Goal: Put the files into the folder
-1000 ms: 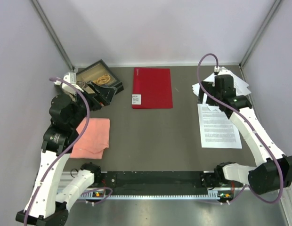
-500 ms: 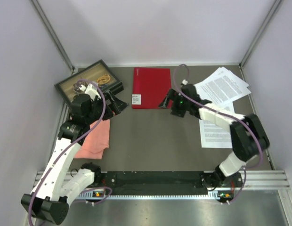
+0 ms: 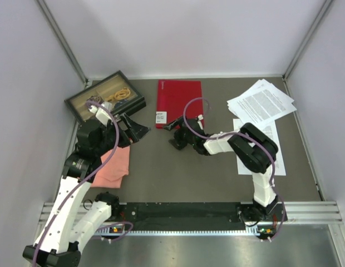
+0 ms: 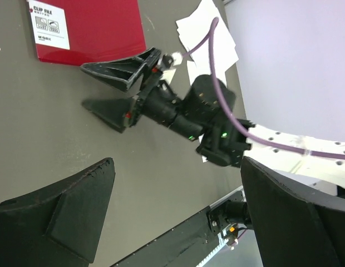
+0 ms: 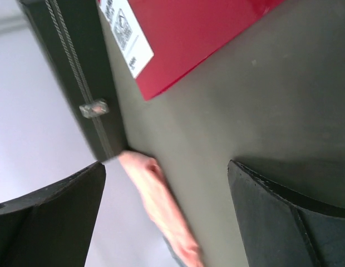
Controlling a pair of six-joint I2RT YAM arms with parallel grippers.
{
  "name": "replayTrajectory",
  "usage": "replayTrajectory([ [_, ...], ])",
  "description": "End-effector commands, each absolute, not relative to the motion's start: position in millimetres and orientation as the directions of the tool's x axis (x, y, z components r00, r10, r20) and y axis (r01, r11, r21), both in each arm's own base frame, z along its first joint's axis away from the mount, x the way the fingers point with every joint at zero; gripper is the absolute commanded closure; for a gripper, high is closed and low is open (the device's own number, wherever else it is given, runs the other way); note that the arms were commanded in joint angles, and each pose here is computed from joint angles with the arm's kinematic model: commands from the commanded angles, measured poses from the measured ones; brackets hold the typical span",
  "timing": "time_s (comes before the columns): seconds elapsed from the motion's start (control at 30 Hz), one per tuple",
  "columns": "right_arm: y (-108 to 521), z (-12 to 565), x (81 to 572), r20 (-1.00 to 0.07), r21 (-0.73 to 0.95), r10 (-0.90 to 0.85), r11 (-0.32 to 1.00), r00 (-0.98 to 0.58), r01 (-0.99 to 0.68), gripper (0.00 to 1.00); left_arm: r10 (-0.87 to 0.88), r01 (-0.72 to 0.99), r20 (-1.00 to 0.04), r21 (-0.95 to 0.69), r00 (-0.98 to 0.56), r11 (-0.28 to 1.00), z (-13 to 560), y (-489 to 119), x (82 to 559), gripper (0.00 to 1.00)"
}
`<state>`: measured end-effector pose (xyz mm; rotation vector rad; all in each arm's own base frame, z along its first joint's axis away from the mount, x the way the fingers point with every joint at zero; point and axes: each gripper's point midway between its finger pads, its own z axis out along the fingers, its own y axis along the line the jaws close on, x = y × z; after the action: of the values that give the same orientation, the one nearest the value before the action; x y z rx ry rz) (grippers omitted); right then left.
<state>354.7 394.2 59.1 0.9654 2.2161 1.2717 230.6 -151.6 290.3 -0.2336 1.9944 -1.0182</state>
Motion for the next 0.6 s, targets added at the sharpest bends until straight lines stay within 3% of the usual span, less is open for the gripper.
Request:
replayTrajectory([
  [0.0, 403, 55, 374, 0.089, 0.883, 0.862, 0.164, -0.499, 0.440, 0.11, -0.501, 0.231, -0.635, -0.725, -0.588, 0.648, 294, -149, 224, 0.02],
  [0.23, 406, 26, 395, 0.165, 0.862, 0.915, 0.048, -0.368, 0.505, 0.24, -0.487, 0.255, -0.639, -0.725, -0.595, 0.640, 299, -152, 221, 0.02],
  [0.5, 408, 1, 401, 0.220, 0.852, 0.920, -0.020, -0.324, 0.523, 0.48, -0.468, 0.264, -0.647, -0.714, -0.602, 0.648, 297, -153, 221, 0.02],
  [0.57, 406, -4, 401, 0.225, 0.847, 0.923, -0.026, -0.314, 0.531, 0.49, -0.464, 0.261, -0.645, -0.713, -0.607, 0.650, 294, -153, 221, 0.01],
])
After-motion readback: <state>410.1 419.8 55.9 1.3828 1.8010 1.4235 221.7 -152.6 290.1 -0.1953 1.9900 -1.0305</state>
